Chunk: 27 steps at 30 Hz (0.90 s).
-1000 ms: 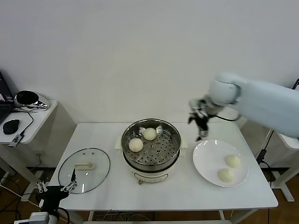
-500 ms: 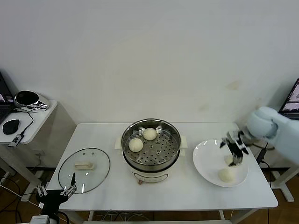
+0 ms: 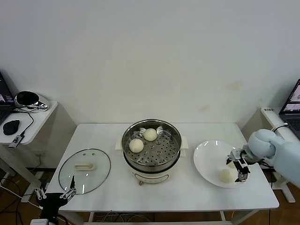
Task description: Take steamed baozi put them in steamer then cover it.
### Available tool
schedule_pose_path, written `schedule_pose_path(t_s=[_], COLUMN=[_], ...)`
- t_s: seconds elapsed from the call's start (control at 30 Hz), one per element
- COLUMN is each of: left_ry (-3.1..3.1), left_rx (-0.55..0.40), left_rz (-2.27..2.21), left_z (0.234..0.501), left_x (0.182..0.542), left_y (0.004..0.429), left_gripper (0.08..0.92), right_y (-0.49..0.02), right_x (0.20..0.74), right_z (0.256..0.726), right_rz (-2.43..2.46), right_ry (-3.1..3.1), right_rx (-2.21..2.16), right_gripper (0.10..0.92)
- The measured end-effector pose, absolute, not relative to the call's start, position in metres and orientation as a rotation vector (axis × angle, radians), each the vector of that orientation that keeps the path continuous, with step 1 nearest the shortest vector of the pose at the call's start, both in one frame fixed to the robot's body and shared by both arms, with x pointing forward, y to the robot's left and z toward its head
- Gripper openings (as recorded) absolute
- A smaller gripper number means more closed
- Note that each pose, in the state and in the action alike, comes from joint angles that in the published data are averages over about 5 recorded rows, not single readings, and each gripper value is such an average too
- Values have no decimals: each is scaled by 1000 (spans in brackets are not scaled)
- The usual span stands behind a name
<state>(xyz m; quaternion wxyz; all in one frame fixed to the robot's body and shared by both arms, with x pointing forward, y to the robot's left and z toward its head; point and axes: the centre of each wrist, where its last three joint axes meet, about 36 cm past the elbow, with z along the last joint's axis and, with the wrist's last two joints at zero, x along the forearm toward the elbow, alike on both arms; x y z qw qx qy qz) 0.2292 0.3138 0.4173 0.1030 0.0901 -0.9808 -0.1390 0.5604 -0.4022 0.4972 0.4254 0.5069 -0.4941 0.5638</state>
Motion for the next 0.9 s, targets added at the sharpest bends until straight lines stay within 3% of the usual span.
schedule_pose_path(t_s=[0.37, 0.57, 0.77, 0.9], left_ry=[-2896, -2896, -2895, -2895], left_rx=[281, 286, 289, 290], left_rz=[-407, -405, -407, -409], left_z=[416, 415, 415, 415], left_x=[230, 230, 230, 230], left_y=[315, 315, 316, 316], left_gripper=[823, 823, 823, 823], right_y=[-399, -399, -398, -399], right_x=[570, 573, 575, 577], right_z=[468, 459, 459, 466], right_rz=[1376, 1364, 1352, 1346], right_ry=[-1236, -1235, -1243, -1247], right_rx=[1250, 1239, 1237, 1236], right_gripper=[812, 718, 568, 536])
